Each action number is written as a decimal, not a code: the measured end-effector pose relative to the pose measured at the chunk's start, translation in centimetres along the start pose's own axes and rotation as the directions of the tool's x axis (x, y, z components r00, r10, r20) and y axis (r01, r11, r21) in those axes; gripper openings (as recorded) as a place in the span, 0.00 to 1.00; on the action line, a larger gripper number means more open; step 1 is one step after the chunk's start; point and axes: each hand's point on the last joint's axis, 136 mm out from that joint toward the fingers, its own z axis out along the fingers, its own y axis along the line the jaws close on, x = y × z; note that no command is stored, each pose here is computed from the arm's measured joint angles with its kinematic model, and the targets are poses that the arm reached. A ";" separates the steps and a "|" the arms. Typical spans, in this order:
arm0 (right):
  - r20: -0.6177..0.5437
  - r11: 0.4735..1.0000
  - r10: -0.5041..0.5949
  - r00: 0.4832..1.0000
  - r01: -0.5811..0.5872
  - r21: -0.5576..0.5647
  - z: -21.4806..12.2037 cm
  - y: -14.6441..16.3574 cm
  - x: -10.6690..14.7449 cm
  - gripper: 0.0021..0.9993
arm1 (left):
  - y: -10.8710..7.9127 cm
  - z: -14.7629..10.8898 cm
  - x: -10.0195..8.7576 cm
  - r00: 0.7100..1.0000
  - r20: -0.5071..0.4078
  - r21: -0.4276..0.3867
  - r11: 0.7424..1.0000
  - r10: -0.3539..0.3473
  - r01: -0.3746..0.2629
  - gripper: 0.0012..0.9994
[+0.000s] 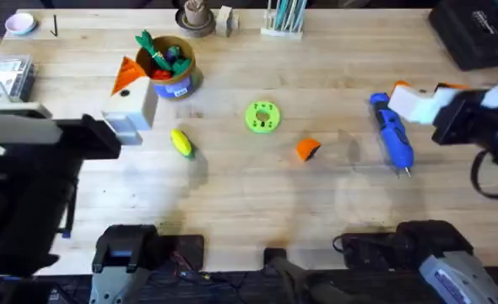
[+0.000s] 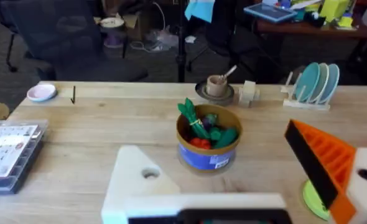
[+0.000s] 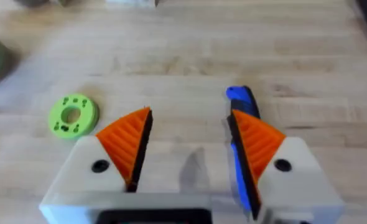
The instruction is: Pick up the gripper from the table and insert it into the empty holder that is missing its gripper. Then pick up a screw, insert it into the mounting hole, and use the screwdriver to tighten it. Finally, clean up the table by picking up the vegetable and placing it into the bucket.
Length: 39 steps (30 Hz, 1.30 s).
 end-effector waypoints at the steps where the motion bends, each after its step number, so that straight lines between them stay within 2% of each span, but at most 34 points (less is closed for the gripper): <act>1: -0.035 1.000 0.002 0.999 -0.002 -0.002 0.0 0.1 -0.3 0.80 | 0.0 -0.1 -0.3 1.000 -0.017 0.000 1.000 0.001 -0.001 0.99; 6: -0.175 1.000 0.012 0.984 -0.013 -0.005 0.5 0.3 -1.9 0.80 | -0.4 0.0 -0.3 0.985 -0.172 0.017 1.000 0.005 -0.002 0.99; 9: -0.199 1.000 0.014 0.980 -0.015 -0.004 1.3 0.3 -2.9 0.80 | -1.6 0.8 -0.7 0.974 -0.228 0.083 0.996 0.008 0.012 0.99; 16: -0.274 1.000 0.020 0.962 -0.020 0.001 3.0 0.1 -1.9 0.80 | -4.7 1.3 0.3 0.954 -0.301 0.248 0.966 0.007 0.071 0.99; 21: -0.291 1.000 0.021 0.957 -0.022 0.002 3.3 0.1 -1.6 0.80 | -5.2 0.6 2.0 0.922 -0.386 0.260 0.956 -0.030 0.139 0.99; 24: -0.290 1.000 0.021 0.957 -0.022 0.002 3.3 0.1 -1.7 0.80 | -4.9 0.7 3.6 0.877 -0.469 0.194 0.957 -0.104 0.217 0.99; 28: -0.278 1.000 0.020 0.960 -0.021 0.001 3.3 0.1 -2.0 0.80 | -4.7 2.4 5.2 0.807 -0.556 0.104 0.946 -0.199 0.306 0.99; 35: -0.212 1.000 0.015 0.977 -0.016 -0.003 2.7 0.2 -3.3 0.80 | -4.6 4.6 8.5 0.668 -0.683 -0.026 0.923 -0.296 0.383 0.99; 38: -0.198 1.000 0.015 0.980 -0.016 -0.004 2.5 0.2 -3.5 0.80 | -4.9 4.9 10.6 0.575 -0.748 -0.089 0.909 -0.331 0.408 0.99; 39: -0.196 1.000 0.014 0.980 -0.016 -0.004 2.4 0.3 -3.5 0.80 | -4.9 5.1 11.5 0.534 -0.772 -0.119 0.903 -0.346 0.414 0.99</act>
